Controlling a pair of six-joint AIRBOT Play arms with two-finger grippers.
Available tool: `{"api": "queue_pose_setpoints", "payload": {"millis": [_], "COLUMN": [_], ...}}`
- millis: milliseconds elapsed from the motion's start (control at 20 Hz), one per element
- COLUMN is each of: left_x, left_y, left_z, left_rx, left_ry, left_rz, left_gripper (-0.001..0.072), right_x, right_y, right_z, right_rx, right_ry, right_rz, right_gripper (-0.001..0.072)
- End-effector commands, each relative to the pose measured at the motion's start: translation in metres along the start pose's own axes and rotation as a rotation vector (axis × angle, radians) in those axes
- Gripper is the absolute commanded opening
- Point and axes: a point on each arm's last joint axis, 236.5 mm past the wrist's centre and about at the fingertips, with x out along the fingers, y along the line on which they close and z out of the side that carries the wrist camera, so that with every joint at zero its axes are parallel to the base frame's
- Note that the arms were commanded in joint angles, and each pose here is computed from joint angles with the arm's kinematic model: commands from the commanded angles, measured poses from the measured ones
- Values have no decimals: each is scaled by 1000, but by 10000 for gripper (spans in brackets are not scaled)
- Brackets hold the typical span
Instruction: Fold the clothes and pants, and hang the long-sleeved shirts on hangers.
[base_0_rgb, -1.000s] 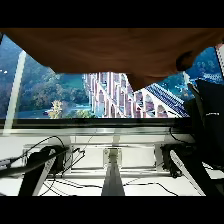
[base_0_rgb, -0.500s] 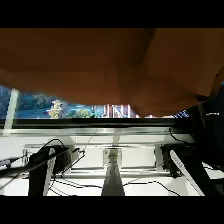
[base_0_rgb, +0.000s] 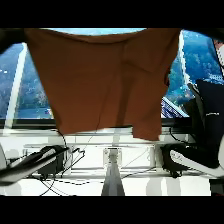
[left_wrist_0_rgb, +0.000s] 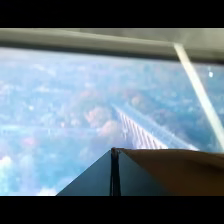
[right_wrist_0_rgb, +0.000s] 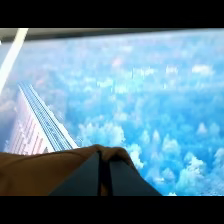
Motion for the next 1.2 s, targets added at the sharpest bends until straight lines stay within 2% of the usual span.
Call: {"api": "queue_pose_setpoints", "payload": {"millis": [0,300,500,850,900,950,1000,1050,1150], "left_x": [69,77,70,111,113,114,113,112,99], "left_y": [13,-3,0,-29,-36,-41,-44,-45,-43], "left_z": [-56,-104,-152,-231,-239,-241,-239,-234,-219], "left_rx": [8,30,64,-57,-53,-48,-45,-49,-75], "left_ry": [75,230,411,542,557,564,561,554,547], "left_rz": [33,-59,-91,-173,-185,-196,-199,-199,-205], "left_gripper": [18,18,18,20,22,120,425,664,651], "right_x": [73,94,78,87,86,85,83,79,64], "right_y": [-22,-59,-106,-129,-130,-131,-134,-140,-162], "right_z": [-34,-84,-121,-222,-231,-236,-238,-237,-240], "right_rx": [47,24,100,188,192,189,173,152,89], "right_ry": [70,244,382,552,569,584,595,599,636], "right_rz": [-22,-102,-165,-193,-195,-198,-209,-228,-294], "right_gripper": [18,18,17,18,41,208,475,562,550]}}
